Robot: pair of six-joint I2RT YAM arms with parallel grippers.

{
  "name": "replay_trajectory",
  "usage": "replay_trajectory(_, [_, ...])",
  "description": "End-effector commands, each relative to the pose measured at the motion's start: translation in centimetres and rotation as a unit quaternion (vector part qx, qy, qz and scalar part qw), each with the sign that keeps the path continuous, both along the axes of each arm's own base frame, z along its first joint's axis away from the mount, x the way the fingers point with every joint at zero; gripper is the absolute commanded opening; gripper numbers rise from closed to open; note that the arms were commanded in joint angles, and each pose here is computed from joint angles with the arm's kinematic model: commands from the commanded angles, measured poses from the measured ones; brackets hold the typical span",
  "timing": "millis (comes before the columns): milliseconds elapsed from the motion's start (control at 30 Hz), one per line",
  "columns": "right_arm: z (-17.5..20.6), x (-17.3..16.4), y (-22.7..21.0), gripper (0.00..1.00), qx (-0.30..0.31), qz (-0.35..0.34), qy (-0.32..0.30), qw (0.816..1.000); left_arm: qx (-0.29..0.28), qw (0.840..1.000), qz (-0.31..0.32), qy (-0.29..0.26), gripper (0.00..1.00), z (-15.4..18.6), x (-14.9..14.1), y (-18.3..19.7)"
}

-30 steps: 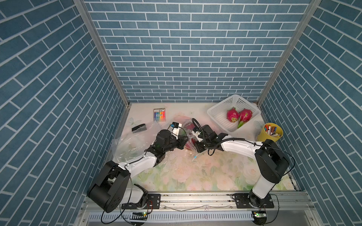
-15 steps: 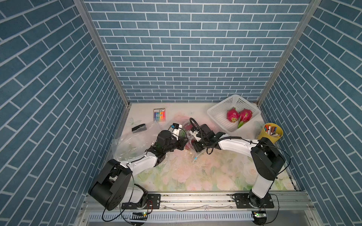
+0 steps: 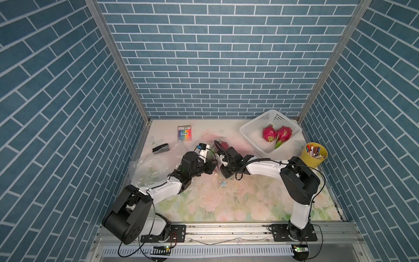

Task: Open the zip-top bag and take out the dragon fruit
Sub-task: Pick up the dragon fruit from the zipper food storage bag.

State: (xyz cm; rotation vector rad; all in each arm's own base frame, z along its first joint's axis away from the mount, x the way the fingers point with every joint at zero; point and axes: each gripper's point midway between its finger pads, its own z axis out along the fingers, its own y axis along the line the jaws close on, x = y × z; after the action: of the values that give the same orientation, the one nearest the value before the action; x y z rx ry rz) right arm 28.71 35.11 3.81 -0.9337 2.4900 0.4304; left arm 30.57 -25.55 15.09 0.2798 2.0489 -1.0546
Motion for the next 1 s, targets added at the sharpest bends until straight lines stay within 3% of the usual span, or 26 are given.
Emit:
replay_trajectory(0, [1.3,0.5,-0.1,0.16,-0.001,-0.02,-0.01,1.0,-0.023,0.999,0.006,-0.032,0.42,3.0,0.4,-0.1])
replay_trajectory(100, [3.5,0.7,0.2,0.09,0.02,-0.03,-0.01,0.999,-0.023,0.998,0.03,-0.045,0.62,4.4,0.8,0.6])
replay_trajectory(300, [7.2,1.4,-0.5,0.04,0.086,-0.062,0.013,0.994,-0.049,0.99,0.107,-0.074,0.89,6.3,1.6,4.2])
replay_trajectory(467, [9.7,2.4,-1.0,0.0,0.151,-0.089,0.035,0.984,-0.072,0.989,0.117,-0.059,0.94,4.5,1.1,5.9])
replay_trajectory(600, [11.1,3.1,-1.6,0.0,0.185,-0.1,0.049,0.976,-0.084,0.991,0.083,-0.054,0.94,3.5,0.5,5.0])
replay_trajectory(867, [12.0,3.3,-2.6,0.0,0.2,-0.106,0.05,0.973,-0.129,0.99,0.036,-0.048,0.93,3.1,1.4,2.9])
replay_trajectory(967, [11.8,3.1,-2.9,0.0,0.201,-0.11,0.051,0.972,-0.147,0.988,0.027,-0.047,0.88,3.2,2.5,2.0])
